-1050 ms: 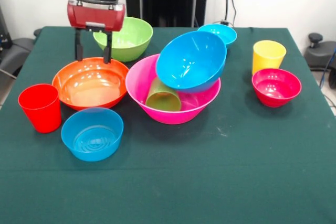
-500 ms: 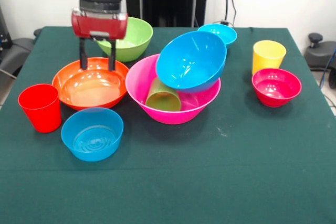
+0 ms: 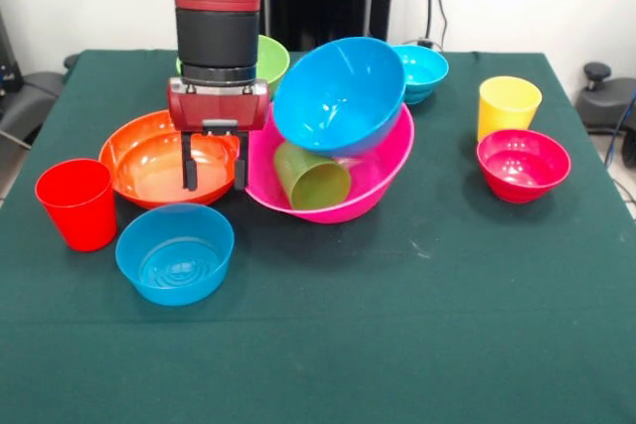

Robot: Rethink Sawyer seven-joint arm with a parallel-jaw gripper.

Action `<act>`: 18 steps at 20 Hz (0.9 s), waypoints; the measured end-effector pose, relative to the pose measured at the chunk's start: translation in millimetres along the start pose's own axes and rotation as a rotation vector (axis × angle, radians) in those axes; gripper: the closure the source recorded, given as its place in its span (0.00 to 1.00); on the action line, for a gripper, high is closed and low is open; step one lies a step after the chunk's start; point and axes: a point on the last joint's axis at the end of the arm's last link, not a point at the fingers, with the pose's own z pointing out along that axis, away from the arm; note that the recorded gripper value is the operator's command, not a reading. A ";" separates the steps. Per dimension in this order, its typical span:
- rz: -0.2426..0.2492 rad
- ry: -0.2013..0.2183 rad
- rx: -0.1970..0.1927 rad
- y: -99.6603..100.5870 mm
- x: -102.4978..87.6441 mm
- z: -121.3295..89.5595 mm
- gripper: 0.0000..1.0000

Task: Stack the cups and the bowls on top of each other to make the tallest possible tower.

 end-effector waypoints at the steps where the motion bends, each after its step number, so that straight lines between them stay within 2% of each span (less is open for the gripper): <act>1: 0.001 -0.005 -0.001 -0.3 0.1 0.8 0.00; 4: 0.003 -0.013 0.000 -1.8 2.0 2.2 0.00; 18: 0.010 0.007 0.008 -7.3 13.0 4.3 0.00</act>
